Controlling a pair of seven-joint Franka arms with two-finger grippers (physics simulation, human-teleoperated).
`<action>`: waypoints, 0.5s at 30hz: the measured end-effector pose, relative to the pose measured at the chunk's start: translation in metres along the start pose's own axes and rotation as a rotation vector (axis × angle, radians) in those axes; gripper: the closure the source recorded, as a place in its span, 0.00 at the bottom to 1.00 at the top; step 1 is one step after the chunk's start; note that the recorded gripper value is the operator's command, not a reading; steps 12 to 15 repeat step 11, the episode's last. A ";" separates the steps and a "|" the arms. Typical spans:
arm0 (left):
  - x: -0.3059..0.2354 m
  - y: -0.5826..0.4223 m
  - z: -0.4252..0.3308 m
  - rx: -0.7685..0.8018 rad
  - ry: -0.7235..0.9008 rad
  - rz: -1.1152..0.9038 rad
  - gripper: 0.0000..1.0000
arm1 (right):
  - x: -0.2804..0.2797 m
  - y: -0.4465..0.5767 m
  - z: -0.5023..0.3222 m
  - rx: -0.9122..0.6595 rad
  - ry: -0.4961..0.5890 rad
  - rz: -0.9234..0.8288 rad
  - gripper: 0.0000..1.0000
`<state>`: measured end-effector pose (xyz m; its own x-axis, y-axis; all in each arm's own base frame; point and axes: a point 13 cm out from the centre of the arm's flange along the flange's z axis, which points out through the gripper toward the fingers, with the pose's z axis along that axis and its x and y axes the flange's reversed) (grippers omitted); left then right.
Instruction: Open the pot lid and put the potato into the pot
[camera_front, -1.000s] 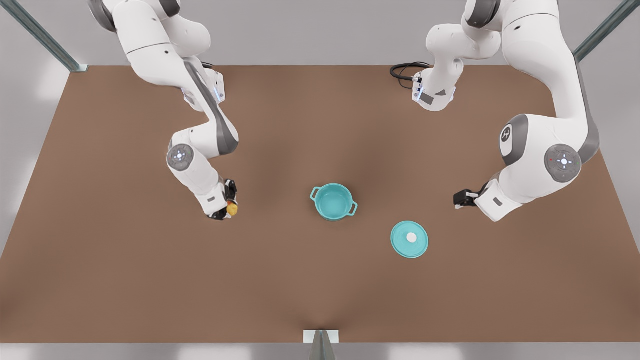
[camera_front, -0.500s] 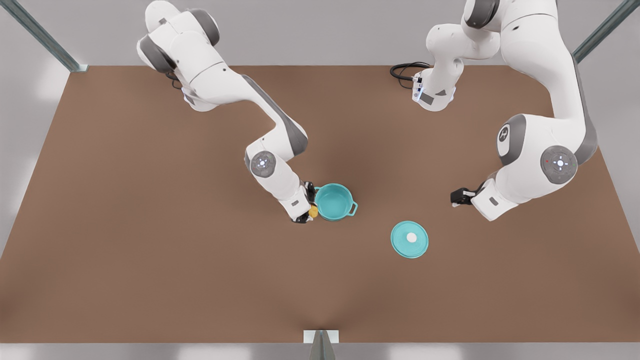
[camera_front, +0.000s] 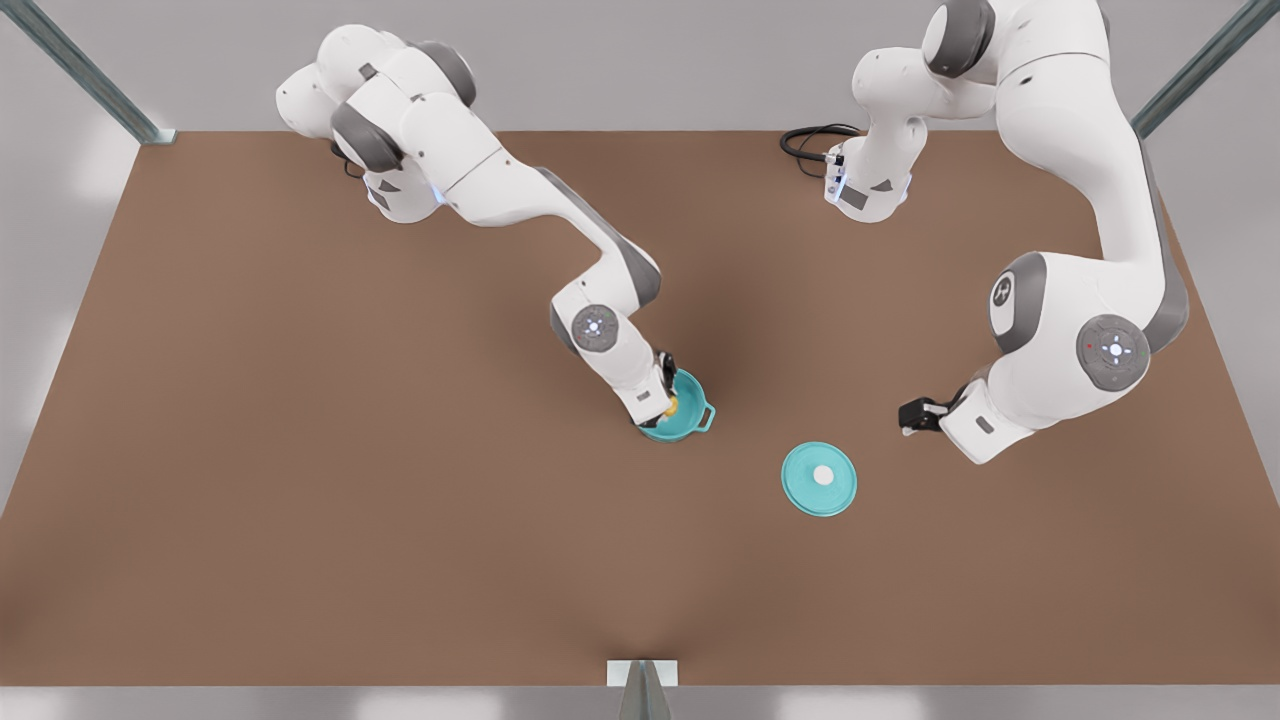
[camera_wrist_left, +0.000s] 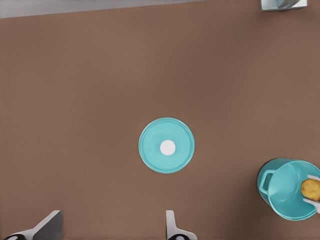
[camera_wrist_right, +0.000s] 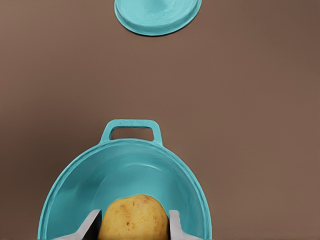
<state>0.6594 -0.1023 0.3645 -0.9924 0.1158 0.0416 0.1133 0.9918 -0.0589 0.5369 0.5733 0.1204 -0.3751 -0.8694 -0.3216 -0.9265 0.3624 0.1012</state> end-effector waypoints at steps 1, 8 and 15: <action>-0.001 0.001 0.001 0.001 -0.001 -0.001 0.00 | -0.002 -0.001 0.004 0.005 -0.005 0.005 0.31; -0.007 0.000 0.003 0.003 -0.020 -0.001 0.00 | -0.025 -0.093 -0.146 0.183 -0.097 0.114 0.00; -0.009 0.000 0.002 0.004 -0.025 -0.002 0.00 | 0.179 -0.324 -0.363 0.387 -0.032 0.510 0.00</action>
